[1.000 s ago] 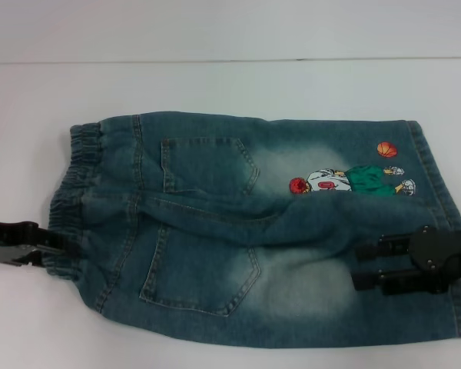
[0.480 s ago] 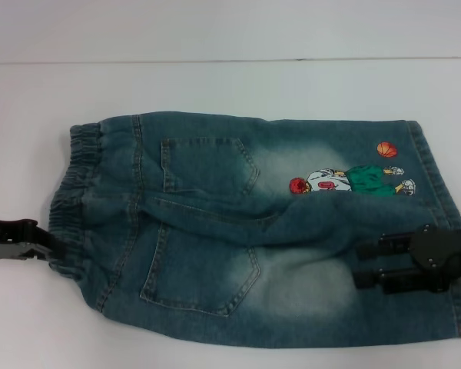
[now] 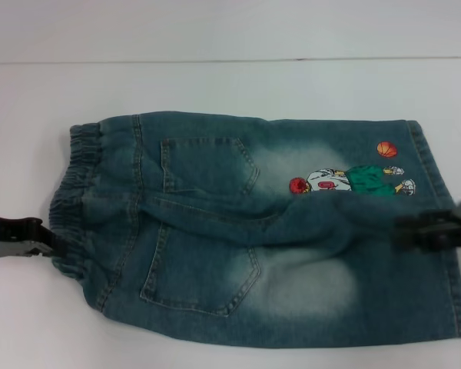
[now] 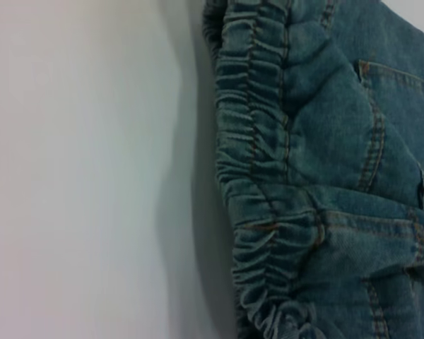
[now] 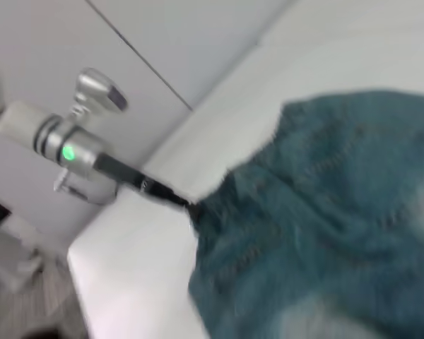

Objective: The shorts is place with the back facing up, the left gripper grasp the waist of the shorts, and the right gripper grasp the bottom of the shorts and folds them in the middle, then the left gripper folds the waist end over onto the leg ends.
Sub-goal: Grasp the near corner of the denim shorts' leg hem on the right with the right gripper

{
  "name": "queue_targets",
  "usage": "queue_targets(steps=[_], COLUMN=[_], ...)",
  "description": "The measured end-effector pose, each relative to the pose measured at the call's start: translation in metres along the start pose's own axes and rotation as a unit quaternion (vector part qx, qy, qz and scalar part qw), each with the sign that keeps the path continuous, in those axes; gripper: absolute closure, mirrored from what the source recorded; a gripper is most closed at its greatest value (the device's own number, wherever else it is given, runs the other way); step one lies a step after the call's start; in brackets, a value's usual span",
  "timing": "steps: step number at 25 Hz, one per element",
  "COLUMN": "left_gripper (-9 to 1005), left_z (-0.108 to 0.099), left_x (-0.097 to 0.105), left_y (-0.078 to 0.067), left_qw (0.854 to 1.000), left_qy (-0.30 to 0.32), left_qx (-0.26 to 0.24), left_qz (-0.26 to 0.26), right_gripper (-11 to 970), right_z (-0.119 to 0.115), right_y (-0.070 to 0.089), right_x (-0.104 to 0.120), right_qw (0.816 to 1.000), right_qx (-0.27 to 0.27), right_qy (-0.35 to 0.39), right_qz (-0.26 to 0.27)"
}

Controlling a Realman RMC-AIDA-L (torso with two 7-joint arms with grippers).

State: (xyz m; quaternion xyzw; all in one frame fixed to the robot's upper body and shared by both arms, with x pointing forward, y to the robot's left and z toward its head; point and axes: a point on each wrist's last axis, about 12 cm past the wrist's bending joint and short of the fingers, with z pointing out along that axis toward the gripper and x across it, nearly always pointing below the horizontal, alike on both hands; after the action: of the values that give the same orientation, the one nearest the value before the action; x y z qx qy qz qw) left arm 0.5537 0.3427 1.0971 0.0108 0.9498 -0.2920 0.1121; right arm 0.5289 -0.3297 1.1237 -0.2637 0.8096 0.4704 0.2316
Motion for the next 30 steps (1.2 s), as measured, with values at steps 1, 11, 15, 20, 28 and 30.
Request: queue_targets(steps=[1, 11, 15, 20, 28, 30], left_gripper=[929, 939, 939, 939, 939, 939], left_z=[0.0, -0.001, -0.002, -0.002, -0.003, -0.002], left_x=[0.0, -0.002, -0.004, -0.006, -0.009, -0.009], left_y=[0.0, -0.002, -0.003, -0.003, -0.004, -0.005], left_qw=[1.0, 1.0, 1.0, 1.0, 1.0, 1.0], left_qy=[0.0, -0.011, -0.018, -0.02, -0.023, -0.024], left_qx=[0.0, 0.009, 0.015, 0.014, 0.013, 0.013], left_qz=[0.001, -0.001, -0.001, 0.0, 0.0, 0.001], right_gripper=[278, 308, 320, 350, 421, 421], right_z=[-0.005, -0.03, -0.028, -0.028, -0.03, -0.029], right_y=[0.002, 0.003, 0.001, -0.001, -0.006, -0.007], right_x=[-0.002, 0.012, 0.017, 0.019, 0.019, 0.019], right_qw=[1.0, 0.978, 0.967, 0.957, 0.947, 0.946], right_qx=[0.001, 0.072, 0.084, 0.098, 0.12, 0.127], right_qy=[0.018, 0.192, 0.237, 0.269, 0.293, 0.292], right_qz=[0.008, 0.027, 0.034, 0.041, 0.05, 0.052])
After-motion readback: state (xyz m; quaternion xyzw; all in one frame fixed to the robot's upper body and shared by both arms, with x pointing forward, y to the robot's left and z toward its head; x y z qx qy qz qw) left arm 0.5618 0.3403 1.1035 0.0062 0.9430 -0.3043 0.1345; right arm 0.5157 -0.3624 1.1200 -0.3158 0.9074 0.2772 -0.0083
